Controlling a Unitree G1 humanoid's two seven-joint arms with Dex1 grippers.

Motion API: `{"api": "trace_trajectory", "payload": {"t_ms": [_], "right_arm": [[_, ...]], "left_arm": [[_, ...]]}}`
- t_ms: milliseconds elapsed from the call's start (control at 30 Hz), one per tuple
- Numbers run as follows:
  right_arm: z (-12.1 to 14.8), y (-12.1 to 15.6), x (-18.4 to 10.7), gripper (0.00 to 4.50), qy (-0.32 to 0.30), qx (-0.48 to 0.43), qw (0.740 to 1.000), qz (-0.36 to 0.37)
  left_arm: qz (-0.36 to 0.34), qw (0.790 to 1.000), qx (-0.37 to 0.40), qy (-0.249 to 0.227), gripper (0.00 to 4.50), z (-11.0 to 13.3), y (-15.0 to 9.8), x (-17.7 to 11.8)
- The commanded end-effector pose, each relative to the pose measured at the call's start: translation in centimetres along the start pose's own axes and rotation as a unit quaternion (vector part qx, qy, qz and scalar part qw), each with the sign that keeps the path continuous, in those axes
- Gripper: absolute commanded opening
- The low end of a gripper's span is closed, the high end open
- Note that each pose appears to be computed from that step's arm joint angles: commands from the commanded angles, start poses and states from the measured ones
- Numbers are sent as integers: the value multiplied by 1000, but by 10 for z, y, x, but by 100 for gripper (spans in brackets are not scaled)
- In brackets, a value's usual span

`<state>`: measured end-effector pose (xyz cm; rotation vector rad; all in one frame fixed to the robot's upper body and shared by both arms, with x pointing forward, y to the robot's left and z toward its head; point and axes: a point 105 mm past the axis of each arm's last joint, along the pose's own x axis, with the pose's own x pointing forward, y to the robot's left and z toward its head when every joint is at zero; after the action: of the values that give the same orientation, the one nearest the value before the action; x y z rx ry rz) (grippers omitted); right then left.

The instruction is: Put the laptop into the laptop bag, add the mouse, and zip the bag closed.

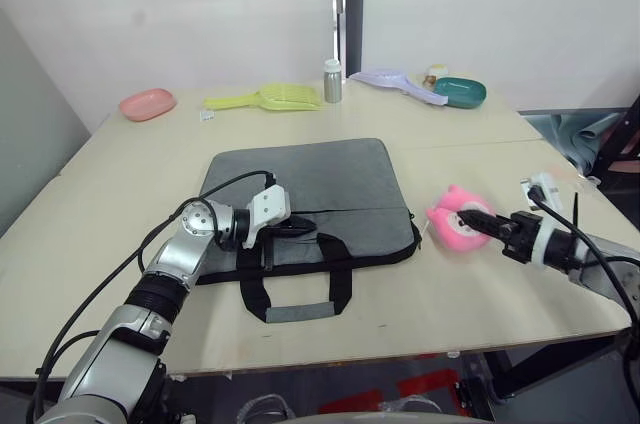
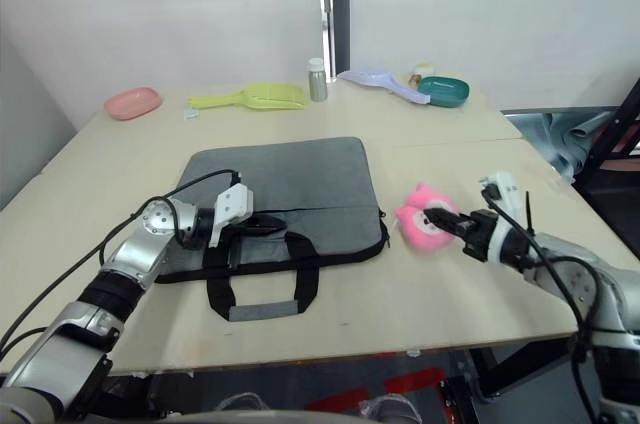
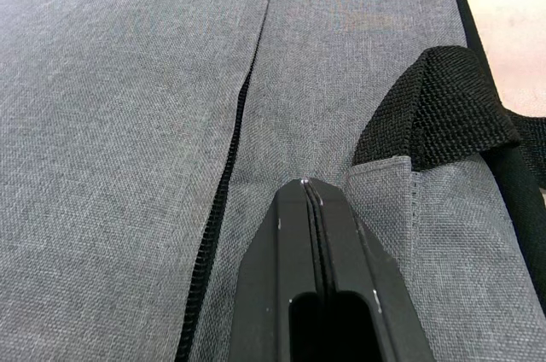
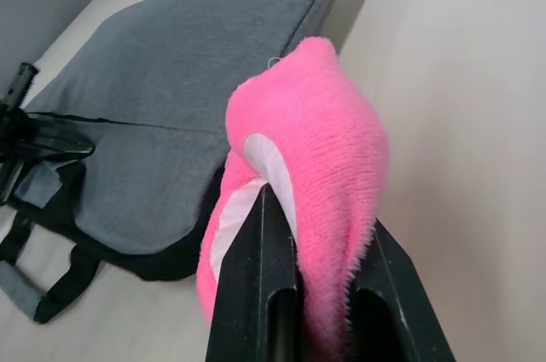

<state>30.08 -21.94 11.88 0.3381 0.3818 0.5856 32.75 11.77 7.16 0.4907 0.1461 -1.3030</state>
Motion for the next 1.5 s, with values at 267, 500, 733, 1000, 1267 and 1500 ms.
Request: {"api": "trace_trajectory", "payload": {"t_ms": [267, 500, 733, 1000, 1267, 1500], "right_arm": [[19, -4, 21, 7, -58, -16, 998, -29], [26, -8, 31, 7, -81, -16, 996, -44], [4, 8, 27, 7, -27, -22, 999, 6], [18, -4, -1, 297, -46, -125, 991, -18], [42, -8, -32, 450, -39, -416, 909, -1], [74, -5, -38, 450, -47, -475, 878, 17]], "left_arm": [[-76, 979, -120, 145, 0, -84, -57, -10], [-77, 979, -121, 145, 0, -84, -57, -12], [-61, 985, -120, 107, 0, -75, -54, -12], [116, 989, -86, -33, 117, -28, -4, -37], [341, 934, -81, -71, 399, 0, 30, -147], [425, 902, -77, -24, 444, 4, 32, -223]]}}
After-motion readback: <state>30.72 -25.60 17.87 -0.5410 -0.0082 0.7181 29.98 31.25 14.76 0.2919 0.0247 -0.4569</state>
